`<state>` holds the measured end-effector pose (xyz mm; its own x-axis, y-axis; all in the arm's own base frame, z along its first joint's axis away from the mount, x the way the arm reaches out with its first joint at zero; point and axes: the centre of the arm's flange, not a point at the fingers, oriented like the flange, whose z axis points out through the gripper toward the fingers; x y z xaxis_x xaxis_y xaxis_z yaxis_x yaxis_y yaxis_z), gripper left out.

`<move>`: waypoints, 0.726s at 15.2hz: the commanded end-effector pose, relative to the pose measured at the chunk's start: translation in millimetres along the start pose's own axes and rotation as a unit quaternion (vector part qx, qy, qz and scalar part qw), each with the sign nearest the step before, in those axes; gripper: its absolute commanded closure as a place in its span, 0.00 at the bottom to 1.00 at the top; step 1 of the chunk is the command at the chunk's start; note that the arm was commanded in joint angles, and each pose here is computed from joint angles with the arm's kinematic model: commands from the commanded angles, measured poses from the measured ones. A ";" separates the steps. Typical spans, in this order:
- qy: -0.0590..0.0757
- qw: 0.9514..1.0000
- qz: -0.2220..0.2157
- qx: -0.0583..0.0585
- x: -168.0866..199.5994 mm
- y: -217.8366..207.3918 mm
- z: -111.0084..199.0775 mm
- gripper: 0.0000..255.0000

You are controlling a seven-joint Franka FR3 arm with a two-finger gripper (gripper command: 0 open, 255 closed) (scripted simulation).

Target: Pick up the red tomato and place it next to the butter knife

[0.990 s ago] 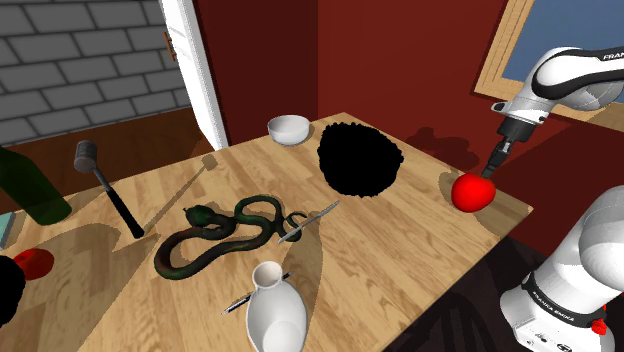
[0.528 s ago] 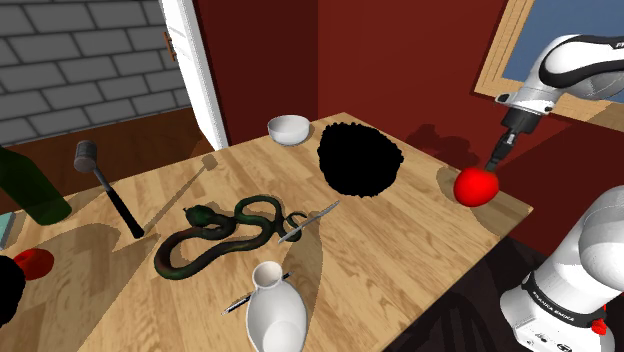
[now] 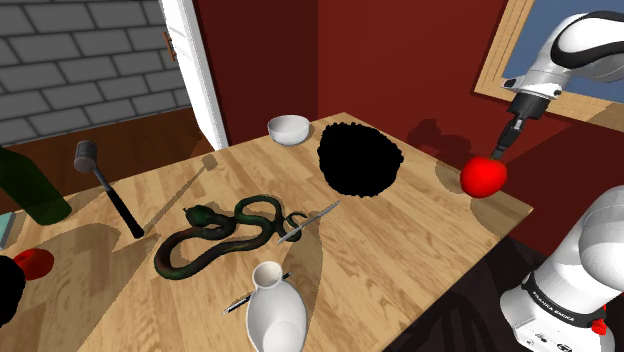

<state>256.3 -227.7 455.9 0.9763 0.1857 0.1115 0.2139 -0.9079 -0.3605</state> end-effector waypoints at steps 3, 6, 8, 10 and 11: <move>0.000 1.000 0.000 0.000 2.1 -8.1 -20.3 1.00; 0.000 1.000 0.000 0.000 3.8 -13.8 -35.0 1.00; 0.000 1.000 0.000 0.000 5.0 -17.6 -44.7 1.00; 0.000 1.000 0.000 0.000 6.2 -21.4 -54.5 1.00; 0.000 1.000 0.000 0.000 6.8 -23.3 -59.4 1.00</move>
<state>255.5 -227.1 513.6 0.9763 0.1856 0.1115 0.2138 -0.9079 -0.3605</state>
